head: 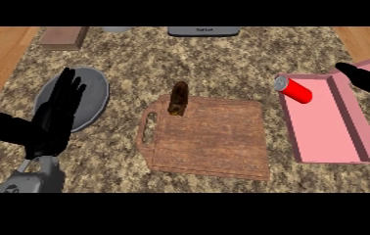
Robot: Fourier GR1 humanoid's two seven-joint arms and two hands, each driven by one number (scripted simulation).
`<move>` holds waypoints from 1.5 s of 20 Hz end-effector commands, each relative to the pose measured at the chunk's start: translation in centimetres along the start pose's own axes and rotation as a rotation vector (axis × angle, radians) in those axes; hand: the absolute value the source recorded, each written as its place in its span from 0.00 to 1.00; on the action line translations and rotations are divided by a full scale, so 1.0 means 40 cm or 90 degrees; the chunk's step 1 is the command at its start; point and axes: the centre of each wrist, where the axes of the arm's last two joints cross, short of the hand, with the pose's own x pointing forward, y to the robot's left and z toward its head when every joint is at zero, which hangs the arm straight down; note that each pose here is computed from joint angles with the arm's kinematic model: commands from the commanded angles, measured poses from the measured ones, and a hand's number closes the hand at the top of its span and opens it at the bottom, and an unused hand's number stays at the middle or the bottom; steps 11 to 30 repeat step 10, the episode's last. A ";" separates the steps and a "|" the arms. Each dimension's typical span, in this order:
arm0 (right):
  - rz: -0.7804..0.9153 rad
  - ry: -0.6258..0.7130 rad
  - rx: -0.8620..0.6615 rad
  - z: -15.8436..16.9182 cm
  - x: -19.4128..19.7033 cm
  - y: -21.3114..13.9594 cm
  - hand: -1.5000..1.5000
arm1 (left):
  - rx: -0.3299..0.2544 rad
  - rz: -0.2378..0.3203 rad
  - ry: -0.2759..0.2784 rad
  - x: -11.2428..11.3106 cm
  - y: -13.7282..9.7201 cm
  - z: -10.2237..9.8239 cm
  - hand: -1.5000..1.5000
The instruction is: Pick the can from the cutting board and place it in the cardboard box
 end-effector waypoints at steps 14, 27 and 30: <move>-0.041 -0.023 -0.053 0.077 -0.085 -0.228 0.00 | -0.001 -0.007 0.007 -0.007 0.009 -0.014 0.50; -0.041 -0.023 -0.053 0.077 -0.085 -0.228 0.00 | -0.001 -0.007 0.007 -0.007 0.009 -0.014 0.50; -0.041 -0.023 -0.053 0.077 -0.085 -0.228 0.00 | -0.001 -0.007 0.007 -0.007 0.009 -0.014 0.50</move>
